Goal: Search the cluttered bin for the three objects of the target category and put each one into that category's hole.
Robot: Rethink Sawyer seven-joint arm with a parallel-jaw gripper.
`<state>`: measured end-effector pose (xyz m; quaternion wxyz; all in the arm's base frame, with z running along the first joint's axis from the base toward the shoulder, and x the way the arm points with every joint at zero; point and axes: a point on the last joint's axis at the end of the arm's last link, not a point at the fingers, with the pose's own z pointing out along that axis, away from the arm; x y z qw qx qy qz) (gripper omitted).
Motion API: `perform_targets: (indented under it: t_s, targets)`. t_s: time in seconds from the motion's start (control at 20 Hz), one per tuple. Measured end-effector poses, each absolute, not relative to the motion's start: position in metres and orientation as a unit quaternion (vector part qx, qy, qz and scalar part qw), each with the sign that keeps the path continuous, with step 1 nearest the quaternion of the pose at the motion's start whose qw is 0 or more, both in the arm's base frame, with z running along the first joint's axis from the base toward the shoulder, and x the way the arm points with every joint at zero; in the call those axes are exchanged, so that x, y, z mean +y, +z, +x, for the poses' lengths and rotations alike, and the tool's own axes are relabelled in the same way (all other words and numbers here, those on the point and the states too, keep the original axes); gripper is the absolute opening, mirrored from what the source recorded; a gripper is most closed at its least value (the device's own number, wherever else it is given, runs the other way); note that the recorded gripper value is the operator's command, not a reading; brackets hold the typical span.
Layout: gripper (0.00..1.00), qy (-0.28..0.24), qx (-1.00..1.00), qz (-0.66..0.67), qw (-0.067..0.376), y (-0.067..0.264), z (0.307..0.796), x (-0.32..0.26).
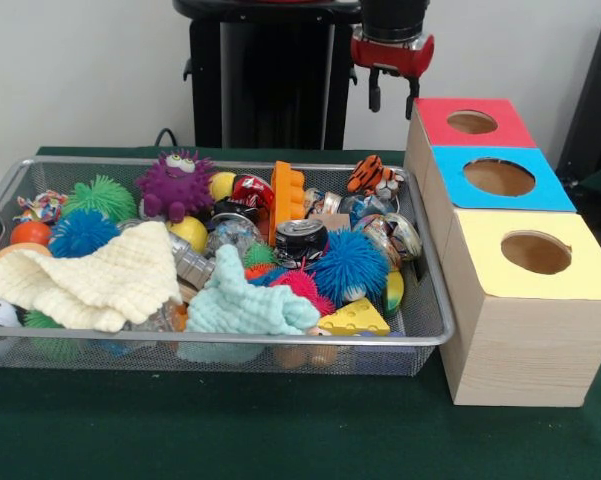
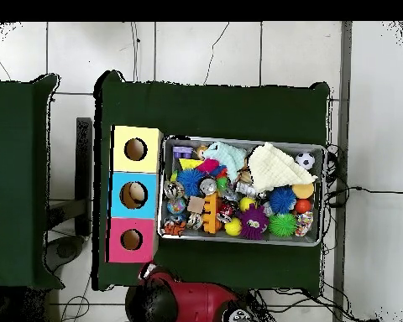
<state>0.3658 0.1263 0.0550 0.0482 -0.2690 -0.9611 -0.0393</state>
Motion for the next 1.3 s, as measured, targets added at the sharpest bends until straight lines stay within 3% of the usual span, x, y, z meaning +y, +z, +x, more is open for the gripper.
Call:
perform_targets:
  t_s: [1.3]
  targets:
    - [1.00,-0.031,-0.957,-0.278,0.079,0.054,0.387,0.112]
